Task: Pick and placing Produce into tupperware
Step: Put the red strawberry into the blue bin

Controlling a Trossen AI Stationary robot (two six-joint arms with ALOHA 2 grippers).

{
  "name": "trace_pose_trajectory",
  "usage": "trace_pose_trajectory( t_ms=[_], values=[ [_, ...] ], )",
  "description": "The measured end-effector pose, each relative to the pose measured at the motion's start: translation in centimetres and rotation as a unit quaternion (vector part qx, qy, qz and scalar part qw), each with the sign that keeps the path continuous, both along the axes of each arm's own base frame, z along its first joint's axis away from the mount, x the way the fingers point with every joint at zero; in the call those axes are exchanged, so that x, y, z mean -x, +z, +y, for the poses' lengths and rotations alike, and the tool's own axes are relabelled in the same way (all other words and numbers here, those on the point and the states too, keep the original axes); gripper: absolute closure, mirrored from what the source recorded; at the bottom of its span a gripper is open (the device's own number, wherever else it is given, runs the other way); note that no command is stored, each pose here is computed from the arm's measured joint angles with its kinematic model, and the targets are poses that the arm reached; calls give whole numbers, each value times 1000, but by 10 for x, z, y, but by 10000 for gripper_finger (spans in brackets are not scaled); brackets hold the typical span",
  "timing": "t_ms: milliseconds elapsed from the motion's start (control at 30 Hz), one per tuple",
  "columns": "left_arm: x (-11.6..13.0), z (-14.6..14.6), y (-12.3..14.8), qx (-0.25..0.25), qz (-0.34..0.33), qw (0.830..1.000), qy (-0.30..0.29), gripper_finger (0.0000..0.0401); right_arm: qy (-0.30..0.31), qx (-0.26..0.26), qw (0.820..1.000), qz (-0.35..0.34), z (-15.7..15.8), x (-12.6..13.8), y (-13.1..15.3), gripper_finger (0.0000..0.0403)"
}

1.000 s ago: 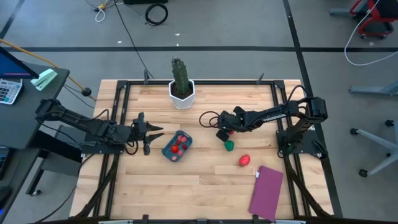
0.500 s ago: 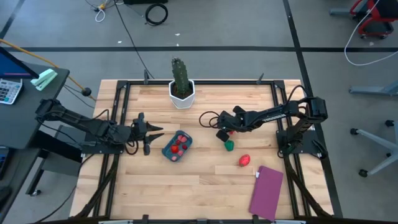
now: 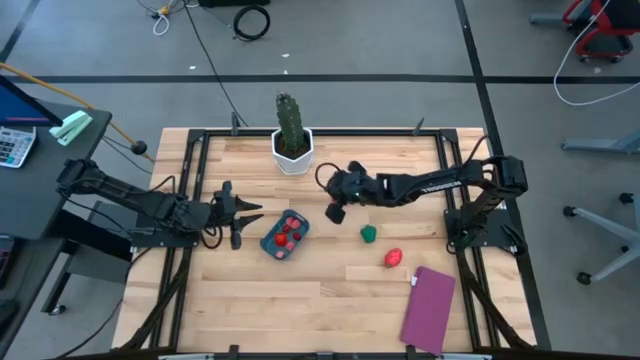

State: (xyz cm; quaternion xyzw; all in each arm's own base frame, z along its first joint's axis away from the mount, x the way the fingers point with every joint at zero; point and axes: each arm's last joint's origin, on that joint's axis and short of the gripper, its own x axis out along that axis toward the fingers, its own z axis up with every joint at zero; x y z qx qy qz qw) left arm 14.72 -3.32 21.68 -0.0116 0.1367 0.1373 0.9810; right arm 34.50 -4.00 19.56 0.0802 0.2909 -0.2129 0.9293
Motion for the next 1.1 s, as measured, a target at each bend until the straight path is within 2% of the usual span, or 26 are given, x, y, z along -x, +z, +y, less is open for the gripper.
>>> trace_pose_trajectory(
  t_ms=[200, 367, 467, 633, 833, 1100],
  values=[
    [0, 0, 0, -5, 2, 1000, -1, 292, 71, 16, 995, -75, 15, -23, 44, 400],
    [0, 0, 0, -12, 2, 1000, -3, 296, 98, 28, 990, -100, 30, -31, 56, 401],
    [0, 0, 0, -13, 1, 1000, 0, 296, 106, 29, 987, -117, 35, -39, 50, 401],
    [0, 2, 2, -22, -7, 999, 33, 298, 135, 17, 982, -130, 38, -58, 21, 400],
    [0, 3, 2, -41, -3, 999, 31, 298, 153, -7, 974, -168, 36, -77, -4, 401],
    [-1, 7, 2, -32, -6, 998, 48, 298, 192, -37, 967, -164, 40, -117, -28, 398]
  ],
)
